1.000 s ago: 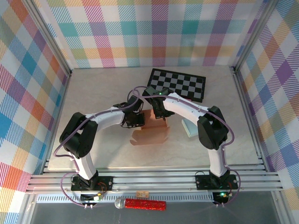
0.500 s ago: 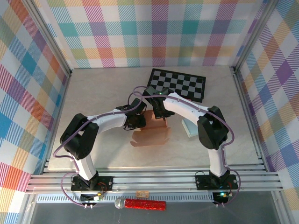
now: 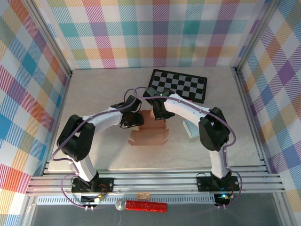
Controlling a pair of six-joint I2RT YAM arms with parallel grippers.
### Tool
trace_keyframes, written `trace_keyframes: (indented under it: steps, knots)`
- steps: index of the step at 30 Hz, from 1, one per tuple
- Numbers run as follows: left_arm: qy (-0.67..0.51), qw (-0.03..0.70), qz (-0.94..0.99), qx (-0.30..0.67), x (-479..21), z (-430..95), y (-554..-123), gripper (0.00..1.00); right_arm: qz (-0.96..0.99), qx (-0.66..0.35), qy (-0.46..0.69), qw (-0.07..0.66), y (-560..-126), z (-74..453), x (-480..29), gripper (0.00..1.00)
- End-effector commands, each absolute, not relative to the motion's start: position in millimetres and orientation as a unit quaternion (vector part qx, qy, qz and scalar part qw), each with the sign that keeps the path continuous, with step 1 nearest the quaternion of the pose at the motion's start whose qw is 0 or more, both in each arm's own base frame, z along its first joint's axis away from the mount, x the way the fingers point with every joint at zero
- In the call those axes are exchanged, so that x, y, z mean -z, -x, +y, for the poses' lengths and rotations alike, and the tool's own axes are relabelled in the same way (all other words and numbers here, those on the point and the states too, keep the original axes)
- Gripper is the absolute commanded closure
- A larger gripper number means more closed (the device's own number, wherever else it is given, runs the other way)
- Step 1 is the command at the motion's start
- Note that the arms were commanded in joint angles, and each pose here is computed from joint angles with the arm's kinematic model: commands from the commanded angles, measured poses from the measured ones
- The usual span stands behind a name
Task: Fold the paper box
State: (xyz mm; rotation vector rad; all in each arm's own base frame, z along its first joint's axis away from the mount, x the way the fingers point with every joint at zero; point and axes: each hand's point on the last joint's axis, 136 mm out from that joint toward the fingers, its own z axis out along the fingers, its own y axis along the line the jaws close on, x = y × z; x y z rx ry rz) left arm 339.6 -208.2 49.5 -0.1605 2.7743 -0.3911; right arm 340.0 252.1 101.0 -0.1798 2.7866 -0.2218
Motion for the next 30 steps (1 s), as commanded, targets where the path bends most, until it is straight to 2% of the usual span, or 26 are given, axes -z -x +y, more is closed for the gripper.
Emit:
trace_keyframes:
  steps: [1,12,15,17,21,30]
  knots:
    - [0.043,0.180,0.971,0.150,-63.2,-212.0,-352.9,0.60,0.981,0.088,0.071,0.155,-328.0,244.3,-108.4,1.00]
    - [0.040,0.192,0.969,0.149,-68.7,-209.7,-363.2,0.61,0.982,0.086,0.071,0.153,-327.3,244.2,-108.7,1.00]
    - [0.039,0.184,0.971,0.148,-61.9,-212.3,-363.6,0.67,0.982,0.085,0.071,0.153,-327.6,244.7,-109.3,1.00]
    - [0.041,0.186,0.971,0.147,-61.1,-210.9,-363.4,0.75,0.982,0.085,0.071,0.153,-327.8,244.8,-109.5,1.00]
    - [0.040,0.186,0.972,0.141,-59.0,-210.8,-362.9,1.00,0.982,0.083,0.070,0.153,-327.3,245.1,-109.5,1.00]
    - [0.068,0.195,0.977,0.058,-52.5,-197.0,-347.6,1.00,0.985,0.077,0.062,0.145,-326.1,248.6,-105.3,1.00]
